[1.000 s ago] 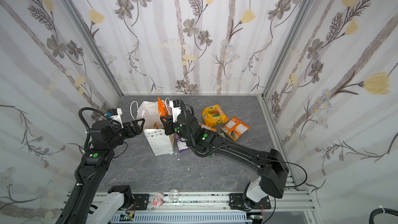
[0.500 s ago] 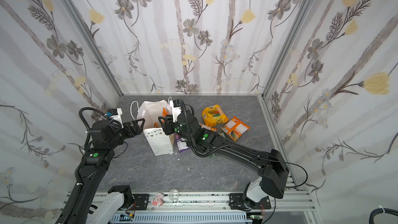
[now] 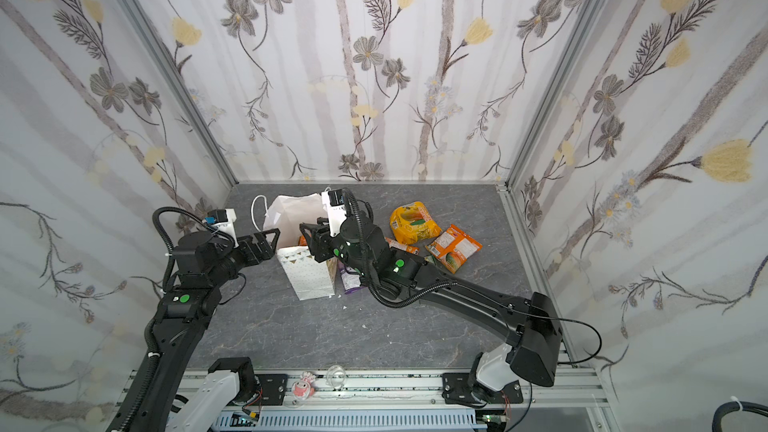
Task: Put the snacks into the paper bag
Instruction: 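Withdraw the right gripper from the paper bag back toward the snack pile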
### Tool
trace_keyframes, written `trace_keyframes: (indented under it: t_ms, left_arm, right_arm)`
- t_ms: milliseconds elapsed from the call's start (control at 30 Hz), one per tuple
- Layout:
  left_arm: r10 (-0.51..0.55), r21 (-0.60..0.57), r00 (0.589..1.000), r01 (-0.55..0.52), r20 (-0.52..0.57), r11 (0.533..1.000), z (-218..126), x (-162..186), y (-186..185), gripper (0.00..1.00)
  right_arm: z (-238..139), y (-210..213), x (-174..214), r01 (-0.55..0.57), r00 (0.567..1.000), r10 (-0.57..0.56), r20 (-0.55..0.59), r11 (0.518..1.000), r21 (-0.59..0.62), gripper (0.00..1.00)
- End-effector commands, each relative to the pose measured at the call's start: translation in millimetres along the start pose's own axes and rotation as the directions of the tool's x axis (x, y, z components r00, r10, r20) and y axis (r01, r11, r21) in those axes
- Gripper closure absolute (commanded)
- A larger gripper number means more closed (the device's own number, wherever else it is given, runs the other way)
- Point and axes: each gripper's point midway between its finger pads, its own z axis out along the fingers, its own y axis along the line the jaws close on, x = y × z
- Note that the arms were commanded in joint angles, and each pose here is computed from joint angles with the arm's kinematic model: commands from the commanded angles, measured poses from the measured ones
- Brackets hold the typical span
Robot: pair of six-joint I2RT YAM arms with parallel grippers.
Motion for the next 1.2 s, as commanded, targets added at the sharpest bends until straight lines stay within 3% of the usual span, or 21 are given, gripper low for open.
trace_keyframes:
  t_ms: [0,233,533,767,867,967,1167]
  left_arm:
    - [0.011,0.009,1.0,-0.011,0.02,1.0,-0.9,-5.6,-2.5,0.0]
    - [0.009,0.017,1.0,-0.01,0.019,1.0,-0.2,-5.0,-3.3,0.0]
    - [0.012,0.024,1.0,-0.013,0.027,1.0,-1.1,-6.2,-4.9,0.0]
    - [0.008,0.025,1.0,-0.008,0.024,1.0,0.1,-5.0,-4.3,0.0]
    - [0.006,0.041,1.0,-0.006,0.017,0.999,1.8,-3.6,-6.4,0.0]
    - [0.007,0.051,1.0,-0.007,0.002,0.999,4.2,-1.1,-8.0,0.0]
    - [0.025,0.003,0.998,-0.025,-0.054,1.0,3.4,7.1,-2.6,0.0]
  right_arm:
    - [-13.2,-4.1,-3.1,0.014,1.0,-0.014,0.026,1.0,0.02,0.51]
    - [-50.4,-28.1,24.3,0.027,0.999,-0.025,-0.023,0.996,0.091,0.48]
    - [-108.9,-93.7,112.1,0.009,0.974,0.06,-0.217,0.953,0.302,0.45]
    - [-151.1,-144.8,170.8,0.011,0.937,0.167,-0.307,0.865,0.502,0.41]
    - [-163.0,-160.4,200.1,0.082,0.906,0.171,-0.387,0.826,0.557,0.41]
    - [-169.2,-167.8,209.1,0.15,0.888,0.151,-0.435,0.798,0.584,0.38]
    - [-169.6,-171.7,183.7,0.177,0.922,0.089,-0.377,0.767,0.617,0.33]
